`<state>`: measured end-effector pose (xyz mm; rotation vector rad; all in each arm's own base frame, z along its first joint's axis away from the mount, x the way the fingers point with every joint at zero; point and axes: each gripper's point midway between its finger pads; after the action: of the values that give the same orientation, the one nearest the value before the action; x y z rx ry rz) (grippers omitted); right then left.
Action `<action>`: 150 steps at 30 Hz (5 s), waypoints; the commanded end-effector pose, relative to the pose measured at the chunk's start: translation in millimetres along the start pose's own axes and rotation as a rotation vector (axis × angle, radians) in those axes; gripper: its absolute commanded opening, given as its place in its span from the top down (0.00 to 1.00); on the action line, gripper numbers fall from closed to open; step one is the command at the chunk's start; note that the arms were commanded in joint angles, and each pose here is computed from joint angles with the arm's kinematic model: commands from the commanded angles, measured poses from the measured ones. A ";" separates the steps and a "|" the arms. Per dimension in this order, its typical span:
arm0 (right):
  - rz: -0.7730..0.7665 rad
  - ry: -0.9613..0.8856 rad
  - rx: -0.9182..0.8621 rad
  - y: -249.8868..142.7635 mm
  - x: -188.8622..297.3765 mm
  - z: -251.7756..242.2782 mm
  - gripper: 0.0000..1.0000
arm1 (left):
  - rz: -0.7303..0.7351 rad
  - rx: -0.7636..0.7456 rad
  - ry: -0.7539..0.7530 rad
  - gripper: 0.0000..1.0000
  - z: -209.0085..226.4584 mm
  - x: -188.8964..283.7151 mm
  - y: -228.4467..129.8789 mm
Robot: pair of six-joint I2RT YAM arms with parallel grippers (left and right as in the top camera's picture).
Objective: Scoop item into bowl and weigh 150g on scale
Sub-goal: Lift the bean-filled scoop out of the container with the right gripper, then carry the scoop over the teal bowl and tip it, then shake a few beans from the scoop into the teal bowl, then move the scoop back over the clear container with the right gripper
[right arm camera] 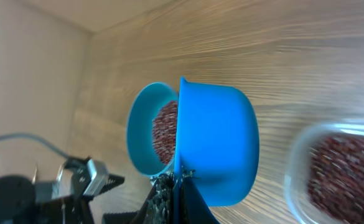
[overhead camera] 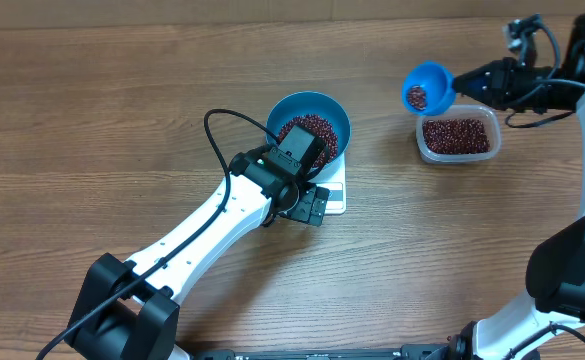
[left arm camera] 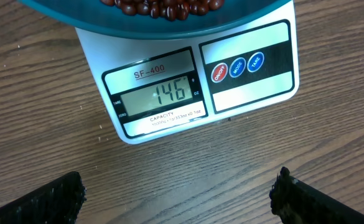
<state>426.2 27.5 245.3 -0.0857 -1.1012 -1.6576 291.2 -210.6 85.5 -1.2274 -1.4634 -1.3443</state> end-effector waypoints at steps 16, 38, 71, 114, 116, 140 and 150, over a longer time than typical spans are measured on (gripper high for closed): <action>0.139 0.013 0.606 5.7 -103.3 94.2 0.96 | -0.015 0.006 0.002 0.01 1.0 4.2 -0.5; 0.208 -0.200 0.826 6.8 -145.3 112.8 0.96 | -0.015 0.006 0.002 0.00 1.0 4.2 -0.5; 0.260 -0.258 0.880 -4.5 -158.5 126.4 0.96 | -0.015 0.006 0.002 0.00 1.0 4.2 -0.5; 0.247 -0.247 0.808 -6.9 -162.5 134.0 0.96 | -0.015 0.006 0.002 0.00 1.0 4.2 -0.5; 0.247 -0.248 0.808 -6.9 -162.4 133.9 0.96 | -0.015 0.006 0.002 0.00 1.0 4.2 -0.5; -0.013 0.213 0.209 36.4 -78.8 111.9 0.96 | -0.015 0.006 0.002 0.00 1.0 4.2 -0.5; 0.013 -0.215 -0.001 20.7 -21.6 -11.6 0.96 | -0.015 0.006 0.002 0.00 1.0 4.2 -0.5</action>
<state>449.5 72.1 247.5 -0.0983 -1.1413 -1.6475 291.2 -210.6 85.5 -1.2274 -1.4634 -1.3443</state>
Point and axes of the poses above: each gripper's point midway between its finger pads, its own x axis back along the fingers, its own z axis along the line the jaws close on, y = z × x, and after that the axes turned 13 degrees about x, right-handed
